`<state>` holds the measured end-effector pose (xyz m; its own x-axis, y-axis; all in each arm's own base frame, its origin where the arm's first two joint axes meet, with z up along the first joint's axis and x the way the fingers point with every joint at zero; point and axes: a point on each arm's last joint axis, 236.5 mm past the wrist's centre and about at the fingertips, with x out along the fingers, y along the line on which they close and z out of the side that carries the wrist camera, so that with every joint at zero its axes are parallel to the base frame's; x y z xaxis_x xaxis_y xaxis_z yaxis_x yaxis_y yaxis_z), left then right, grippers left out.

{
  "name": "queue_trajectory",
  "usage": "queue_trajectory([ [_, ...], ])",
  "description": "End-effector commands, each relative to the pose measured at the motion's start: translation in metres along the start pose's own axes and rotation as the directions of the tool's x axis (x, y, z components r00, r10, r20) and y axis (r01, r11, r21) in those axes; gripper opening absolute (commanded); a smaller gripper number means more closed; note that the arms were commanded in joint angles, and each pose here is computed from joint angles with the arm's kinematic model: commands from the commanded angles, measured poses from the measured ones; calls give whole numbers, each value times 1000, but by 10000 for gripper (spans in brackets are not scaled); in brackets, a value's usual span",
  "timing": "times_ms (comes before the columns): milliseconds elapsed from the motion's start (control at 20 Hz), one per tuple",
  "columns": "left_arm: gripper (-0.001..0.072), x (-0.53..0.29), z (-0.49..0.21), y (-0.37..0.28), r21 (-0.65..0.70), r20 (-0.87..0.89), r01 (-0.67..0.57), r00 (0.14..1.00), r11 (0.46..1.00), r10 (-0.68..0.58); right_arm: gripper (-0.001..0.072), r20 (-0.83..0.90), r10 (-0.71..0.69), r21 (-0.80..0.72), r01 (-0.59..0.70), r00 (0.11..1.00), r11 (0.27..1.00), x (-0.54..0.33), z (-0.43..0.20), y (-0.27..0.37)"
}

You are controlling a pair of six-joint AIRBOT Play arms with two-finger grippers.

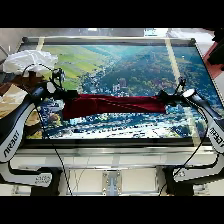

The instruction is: Fold the shirts.

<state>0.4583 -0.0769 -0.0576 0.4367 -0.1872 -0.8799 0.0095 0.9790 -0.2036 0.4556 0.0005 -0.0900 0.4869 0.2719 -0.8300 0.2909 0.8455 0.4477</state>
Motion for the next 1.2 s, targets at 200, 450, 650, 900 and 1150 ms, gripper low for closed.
queue_trajectory([
  [200, 663, -18, 22, -10, -11, 58, 24, 998, 1000, -24, 382, -37, 44, -39, -45, 998, 998, -28, 8, 21],
  [450, 664, -76, 78, -33, 12, 220, 71, 973, 997, -72, 406, 61, 57, -135, -48, 996, 990, -104, 61, 25],
  [650, 664, -100, 106, -58, 5, 318, 170, 934, 985, -163, 442, -149, 38, -49, -46, 988, 998, -97, 22, -28],
  [900, 664, -108, 120, -87, 158, 385, 186, 893, 970, -234, 507, -352, 140, 32, -138, 926, 990, -62, -21, -45],
  [1150, 664, -106, 110, -116, 302, 360, 168, 891, 938, -276, 515, -339, 187, 63, -176, 922, 982, -33, -20, -49],
])
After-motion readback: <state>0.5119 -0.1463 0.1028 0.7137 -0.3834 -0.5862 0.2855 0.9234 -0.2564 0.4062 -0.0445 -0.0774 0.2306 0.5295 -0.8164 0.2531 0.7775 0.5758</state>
